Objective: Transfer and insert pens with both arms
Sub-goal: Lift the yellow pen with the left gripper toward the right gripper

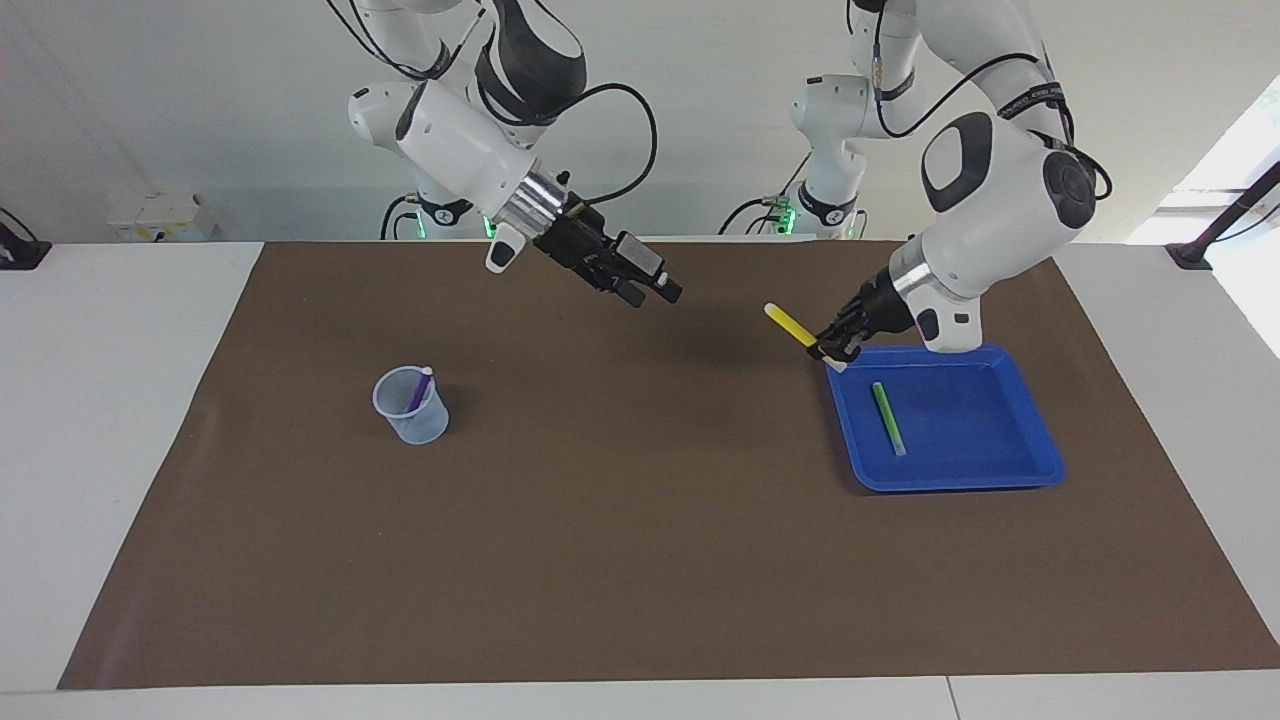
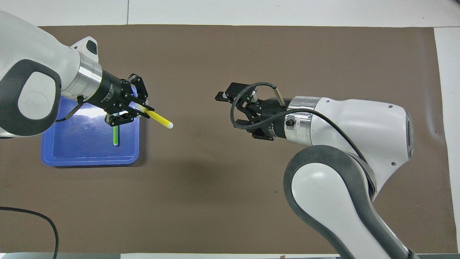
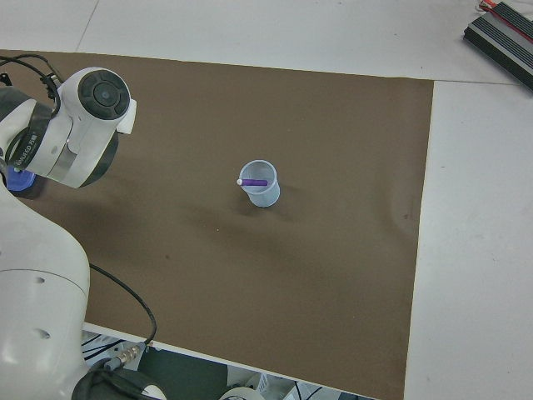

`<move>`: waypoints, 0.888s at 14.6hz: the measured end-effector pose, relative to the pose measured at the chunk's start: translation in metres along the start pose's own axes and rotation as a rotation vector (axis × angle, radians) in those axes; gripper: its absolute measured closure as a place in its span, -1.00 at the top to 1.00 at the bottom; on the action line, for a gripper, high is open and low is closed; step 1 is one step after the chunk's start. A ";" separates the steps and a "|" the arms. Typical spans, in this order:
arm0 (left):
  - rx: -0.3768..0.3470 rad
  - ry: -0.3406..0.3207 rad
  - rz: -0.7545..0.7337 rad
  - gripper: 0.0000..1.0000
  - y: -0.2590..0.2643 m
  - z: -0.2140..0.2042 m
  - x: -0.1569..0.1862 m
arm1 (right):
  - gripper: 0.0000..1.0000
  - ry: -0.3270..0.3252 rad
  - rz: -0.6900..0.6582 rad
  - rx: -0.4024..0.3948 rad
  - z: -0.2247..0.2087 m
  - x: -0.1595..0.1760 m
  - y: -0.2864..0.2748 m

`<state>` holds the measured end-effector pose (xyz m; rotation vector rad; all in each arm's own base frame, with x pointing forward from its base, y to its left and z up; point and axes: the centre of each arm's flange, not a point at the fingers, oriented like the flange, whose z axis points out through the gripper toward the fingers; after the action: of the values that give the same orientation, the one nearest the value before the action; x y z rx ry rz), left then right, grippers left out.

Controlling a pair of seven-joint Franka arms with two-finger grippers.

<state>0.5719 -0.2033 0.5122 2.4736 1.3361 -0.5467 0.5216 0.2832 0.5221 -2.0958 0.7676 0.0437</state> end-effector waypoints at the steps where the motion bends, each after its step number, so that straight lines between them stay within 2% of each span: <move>1: -0.009 -0.033 -0.040 -0.67 0.002 0.002 -0.011 | 1.00 -0.003 -0.008 -0.001 0.001 -0.002 0.000; 3: -0.029 -0.099 -0.120 -0.67 0.004 0.002 -0.020 | 0.99 -0.013 -0.027 -0.004 0.006 -0.010 -0.002; 5: -0.036 -0.130 -0.192 -0.67 0.006 0.002 -0.027 | 0.98 -0.018 -0.033 -0.006 0.008 -0.014 -0.002; 7: -0.047 -0.135 -0.234 -0.67 0.008 0.003 -0.041 | 0.94 -0.023 -0.038 -0.008 0.010 -0.017 -0.003; 9: -0.058 -0.131 -0.255 -0.67 0.008 0.007 -0.060 | 0.67 -0.036 -0.053 -0.013 0.016 -0.027 -0.004; 13: -0.054 -0.124 -0.278 -0.67 0.000 0.021 -0.087 | 0.51 -0.043 -0.119 -0.014 0.020 -0.034 -0.005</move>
<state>0.5240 -0.2757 0.5324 2.1861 1.6306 -0.7030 0.5013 0.3179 0.5234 -2.1431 0.6180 0.0292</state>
